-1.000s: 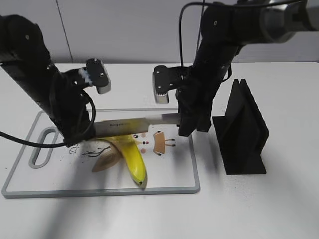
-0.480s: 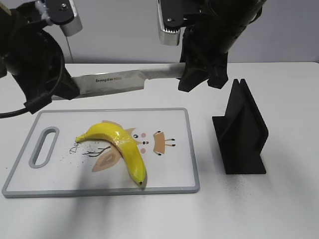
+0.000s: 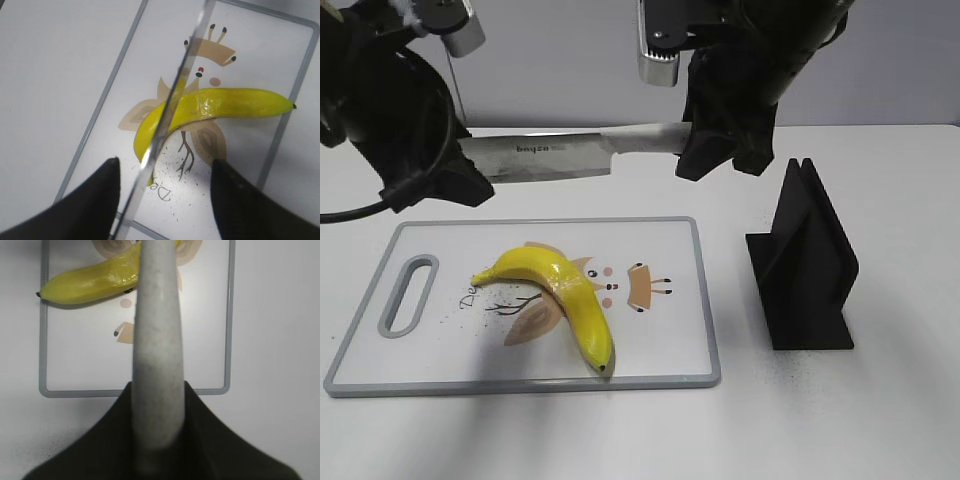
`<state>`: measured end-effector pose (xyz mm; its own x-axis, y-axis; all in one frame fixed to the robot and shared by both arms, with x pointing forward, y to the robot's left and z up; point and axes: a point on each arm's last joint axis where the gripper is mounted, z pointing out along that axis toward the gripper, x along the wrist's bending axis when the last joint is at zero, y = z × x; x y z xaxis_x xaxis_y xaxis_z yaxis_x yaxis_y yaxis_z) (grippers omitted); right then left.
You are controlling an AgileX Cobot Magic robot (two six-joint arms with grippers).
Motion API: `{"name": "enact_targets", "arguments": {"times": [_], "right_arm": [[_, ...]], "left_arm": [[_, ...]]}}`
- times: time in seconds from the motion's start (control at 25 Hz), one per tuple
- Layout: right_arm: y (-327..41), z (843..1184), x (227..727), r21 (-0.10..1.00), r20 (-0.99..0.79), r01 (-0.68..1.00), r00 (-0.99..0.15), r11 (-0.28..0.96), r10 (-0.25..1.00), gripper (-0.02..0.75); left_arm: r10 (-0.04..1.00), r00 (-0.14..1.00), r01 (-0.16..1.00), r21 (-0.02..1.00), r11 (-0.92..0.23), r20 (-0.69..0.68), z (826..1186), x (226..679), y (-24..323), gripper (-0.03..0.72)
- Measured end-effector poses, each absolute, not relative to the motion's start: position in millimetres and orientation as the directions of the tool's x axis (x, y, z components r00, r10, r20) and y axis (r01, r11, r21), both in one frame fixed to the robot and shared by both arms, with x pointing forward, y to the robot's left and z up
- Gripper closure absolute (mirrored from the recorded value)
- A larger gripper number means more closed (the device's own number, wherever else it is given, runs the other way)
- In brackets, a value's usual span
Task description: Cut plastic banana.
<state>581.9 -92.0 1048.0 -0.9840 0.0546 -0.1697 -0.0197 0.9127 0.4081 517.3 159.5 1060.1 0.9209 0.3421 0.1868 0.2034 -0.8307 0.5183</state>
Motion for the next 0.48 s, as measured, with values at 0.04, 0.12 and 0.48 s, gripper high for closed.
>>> {"name": "enact_targets", "arguments": {"times": [0.04, 0.12, 0.48], "right_arm": [[-92.4, 1048.0, 582.6, 0.405, -0.176, -0.017, -0.983, 0.914, 0.059, 0.575], [-93.6, 1047.5, 583.3, 0.391, -0.183, -0.016, -0.981, 0.920, 0.060, 0.575], [-99.8, 1053.1, 586.9, 0.378, -0.101, 0.291, -0.931, 0.879, 0.351, 0.575]], "left_arm": [[0.347, 0.918, 0.203, 0.522, -0.828, 0.194, 1060.5, 518.3, 159.8, 0.056], [0.367, 0.906, 0.206, 0.535, -0.819, 0.213, 1063.2, 520.5, 162.4, 0.030], [0.792, 0.601, 0.573, 0.633, -0.520, 0.106, 1093.2, 539.4, 220.3, 0.051]]}}
